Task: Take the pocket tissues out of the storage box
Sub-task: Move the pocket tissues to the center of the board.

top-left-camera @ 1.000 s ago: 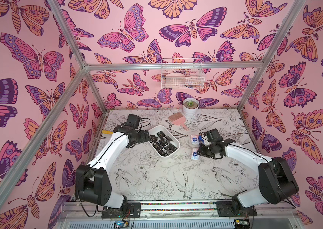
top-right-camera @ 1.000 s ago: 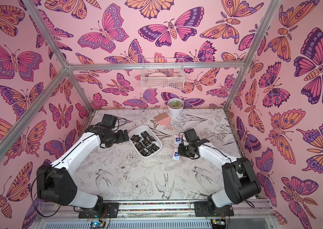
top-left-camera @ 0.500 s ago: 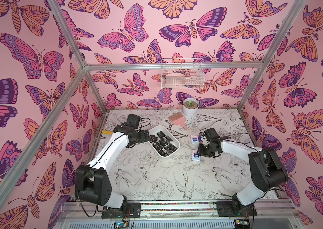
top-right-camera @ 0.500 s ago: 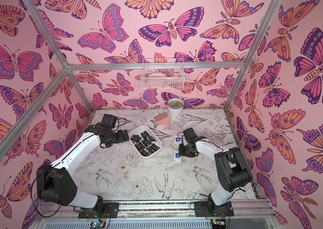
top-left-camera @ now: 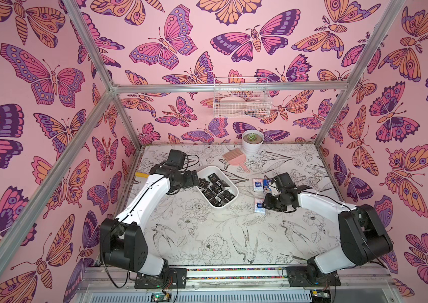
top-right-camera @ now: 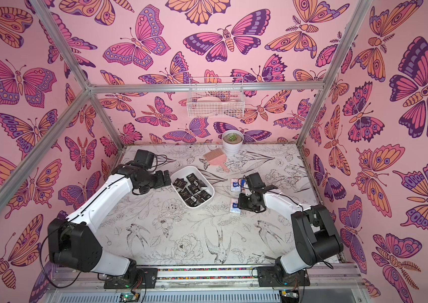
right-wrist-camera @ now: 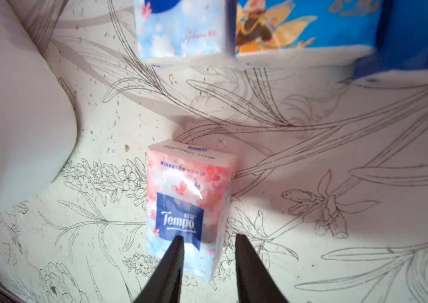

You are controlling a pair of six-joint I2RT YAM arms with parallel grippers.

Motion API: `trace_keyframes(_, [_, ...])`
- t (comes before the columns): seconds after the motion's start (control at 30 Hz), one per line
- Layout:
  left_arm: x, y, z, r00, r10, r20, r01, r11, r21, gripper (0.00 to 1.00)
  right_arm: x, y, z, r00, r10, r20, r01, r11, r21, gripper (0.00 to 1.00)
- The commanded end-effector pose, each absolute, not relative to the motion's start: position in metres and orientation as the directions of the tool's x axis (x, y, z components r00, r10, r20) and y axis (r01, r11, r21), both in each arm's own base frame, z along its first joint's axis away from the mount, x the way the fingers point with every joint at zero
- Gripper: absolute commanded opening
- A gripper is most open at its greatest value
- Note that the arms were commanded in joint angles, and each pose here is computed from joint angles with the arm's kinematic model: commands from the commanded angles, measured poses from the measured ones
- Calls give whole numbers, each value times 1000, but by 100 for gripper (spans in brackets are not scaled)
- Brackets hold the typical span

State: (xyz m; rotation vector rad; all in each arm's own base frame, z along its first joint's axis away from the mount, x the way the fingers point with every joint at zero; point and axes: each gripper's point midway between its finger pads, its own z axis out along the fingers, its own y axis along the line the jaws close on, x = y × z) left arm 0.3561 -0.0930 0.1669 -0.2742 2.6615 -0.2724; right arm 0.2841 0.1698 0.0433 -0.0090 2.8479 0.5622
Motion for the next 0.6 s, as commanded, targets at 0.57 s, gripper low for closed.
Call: trace_keyframes(0.57, [354,-94,167,-889,-220,-402,-141,966,-217,100,316,163,19,-978,6,-210,-51,963,266,23])
